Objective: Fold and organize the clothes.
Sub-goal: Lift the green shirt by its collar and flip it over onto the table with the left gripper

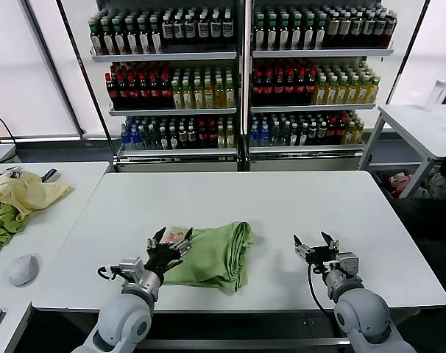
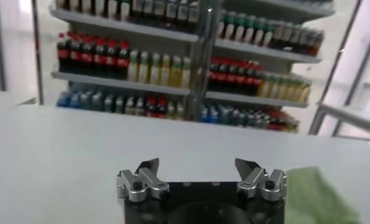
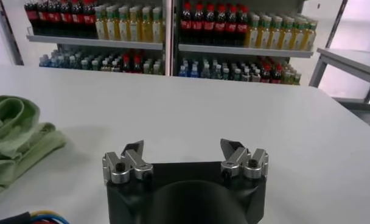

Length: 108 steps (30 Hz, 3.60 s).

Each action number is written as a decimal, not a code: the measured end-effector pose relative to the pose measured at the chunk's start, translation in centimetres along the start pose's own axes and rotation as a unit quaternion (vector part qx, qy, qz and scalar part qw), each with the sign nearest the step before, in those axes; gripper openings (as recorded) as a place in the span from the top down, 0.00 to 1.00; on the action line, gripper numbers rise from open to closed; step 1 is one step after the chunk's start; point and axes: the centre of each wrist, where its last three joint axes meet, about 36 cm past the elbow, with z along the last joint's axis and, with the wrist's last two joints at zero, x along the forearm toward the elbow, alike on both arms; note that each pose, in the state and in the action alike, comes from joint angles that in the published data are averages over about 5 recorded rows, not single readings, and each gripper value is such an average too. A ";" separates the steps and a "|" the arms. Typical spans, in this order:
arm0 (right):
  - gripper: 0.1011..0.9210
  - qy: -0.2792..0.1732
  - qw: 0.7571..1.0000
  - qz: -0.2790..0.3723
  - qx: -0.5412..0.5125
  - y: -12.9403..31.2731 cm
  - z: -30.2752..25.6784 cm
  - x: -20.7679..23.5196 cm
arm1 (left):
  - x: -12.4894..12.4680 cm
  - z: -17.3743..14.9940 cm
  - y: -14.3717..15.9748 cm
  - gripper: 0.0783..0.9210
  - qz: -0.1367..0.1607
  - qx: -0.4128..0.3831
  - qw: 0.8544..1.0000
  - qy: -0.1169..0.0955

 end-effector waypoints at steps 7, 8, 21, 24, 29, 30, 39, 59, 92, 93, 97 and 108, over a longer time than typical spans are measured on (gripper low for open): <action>0.12 -0.002 1.000 0.001 0.002 -0.2 0.0 0.1 | -0.3 1.2 1.2 0.12 -0.022 0.005 0.999 0.023; 0.12 -0.002 1.000 0.000 0.002 -0.2 0.0 0.1 | -0.3 1.3 1.2 0.12 -0.023 0.006 0.999 0.026; 0.12 -0.007 1.000 0.002 0.003 -0.4 -0.3 0.6 | -1.4 2.9 0.8 0.36 -0.039 0.000 0.998 0.053; 0.12 -0.008 1.000 0.002 0.003 -0.4 -0.3 0.7 | -1.4 3.2 0.8 0.46 -0.040 -0.001 0.997 0.059; 0.12 -0.010 1.000 0.001 0.003 -0.3 -0.5 0.7 | -1.1 3.4 0.7 0.64 -0.031 0.009 0.998 0.062; 0.12 -0.010 1.000 0.001 0.002 -0.3 -0.5 0.7 | -1.1 3.4 0.7 0.67 -0.028 0.013 0.998 0.062; 0.12 -0.017 1.000 0.004 0.001 -0.4 -0.9 0.9 | -0.9 2.2 1.3 0.93 0.005 0.079 0.995 0.054; 0.12 -0.030 1.000 0.003 -0.009 -0.4 -1.3 1.0 | 2.4 -5.8 13.7 0.95 0.005 0.317 0.948 0.007; 0.12 -0.050 0.999 -0.001 -0.013 -0.2 -2.2 0.7 | -4.1 -5.7 -1.5 0.95 0.005 0.048 0.999 0.006; 0.12 -0.050 0.999 -0.001 -0.013 -0.2 -2.2 0.6 | -4.7 -5.3 -2.6 0.95 0.009 0.041 0.999 0.010; 0.12 -0.051 0.999 -0.003 -0.015 -0.3 -2.3 0.4 | -6.6 -3.8 -6.7 0.95 0.024 0.010 0.999 0.024; 0.12 -0.052 0.999 -0.010 -0.014 -0.1 -2.4 -0.2 | -8.8 -2.7 -13.8 0.63 0.078 -0.023 0.997 0.003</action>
